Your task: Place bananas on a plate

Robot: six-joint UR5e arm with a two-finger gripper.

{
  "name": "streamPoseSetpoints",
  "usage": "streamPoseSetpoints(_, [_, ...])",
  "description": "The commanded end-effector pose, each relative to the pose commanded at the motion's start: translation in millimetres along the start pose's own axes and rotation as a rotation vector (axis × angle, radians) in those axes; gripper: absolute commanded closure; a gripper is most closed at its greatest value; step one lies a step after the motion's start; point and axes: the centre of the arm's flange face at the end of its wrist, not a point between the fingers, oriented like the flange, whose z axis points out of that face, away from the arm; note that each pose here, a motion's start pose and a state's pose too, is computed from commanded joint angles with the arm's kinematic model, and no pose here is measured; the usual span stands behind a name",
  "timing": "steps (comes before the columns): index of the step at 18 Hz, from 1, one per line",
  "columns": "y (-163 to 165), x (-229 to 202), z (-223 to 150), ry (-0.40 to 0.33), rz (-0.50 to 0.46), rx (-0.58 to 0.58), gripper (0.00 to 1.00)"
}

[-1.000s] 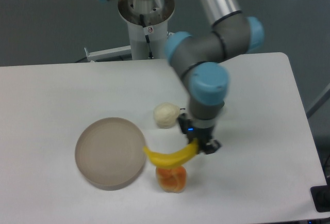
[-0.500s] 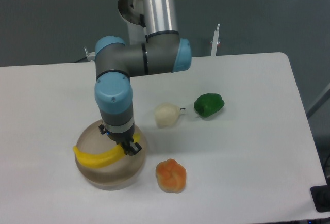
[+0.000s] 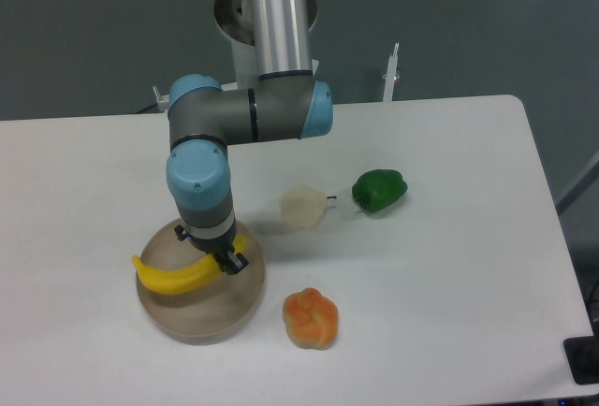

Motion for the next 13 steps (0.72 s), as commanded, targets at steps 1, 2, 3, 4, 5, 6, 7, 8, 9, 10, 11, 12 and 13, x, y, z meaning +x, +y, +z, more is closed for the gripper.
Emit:
streamPoseSetpoints(1, [-0.3,-0.4,-0.6,-0.001,0.003,0.001,0.58])
streamPoseSetpoints(2, [-1.4,-1.8,-2.9,-0.007,0.005,0.005,0.28])
streamPoseSetpoints(3, [-1.4,-3.4,-4.4,-0.011,0.002,0.008,0.0])
streamPoseSetpoints(4, [-1.8,-4.0,-7.6,-0.017,-0.001,0.01,0.0])
streamPoseSetpoints(5, [-1.7,-3.8,-11.6,-0.023,-0.001,0.015,0.0])
streamPoseSetpoints(6, [-1.3,-4.7,-13.1,-0.025,-0.002,0.016,0.0])
streamPoseSetpoints(7, [-1.6,-6.4,-16.2,-0.03,-0.002,0.022,0.0])
streamPoseSetpoints(8, [0.3,-13.5,-24.8,-0.046,-0.009,0.031,0.0])
streamPoseSetpoints(9, [1.5,-19.8,-35.8,-0.064,-0.015,0.043,0.0])
streamPoseSetpoints(10, [7.5,-30.8,-47.6,-0.08,-0.033,0.056,0.0])
streamPoseSetpoints(11, [20.1,-48.0,-68.9,-0.113,-0.062,0.076,0.0])
streamPoseSetpoints(12, [36.6,-67.3,-86.0,-0.139,-0.089,0.092,0.0])
streamPoseSetpoints(13, [55.3,-84.2,-93.9,-0.153,-0.081,0.092,0.0])
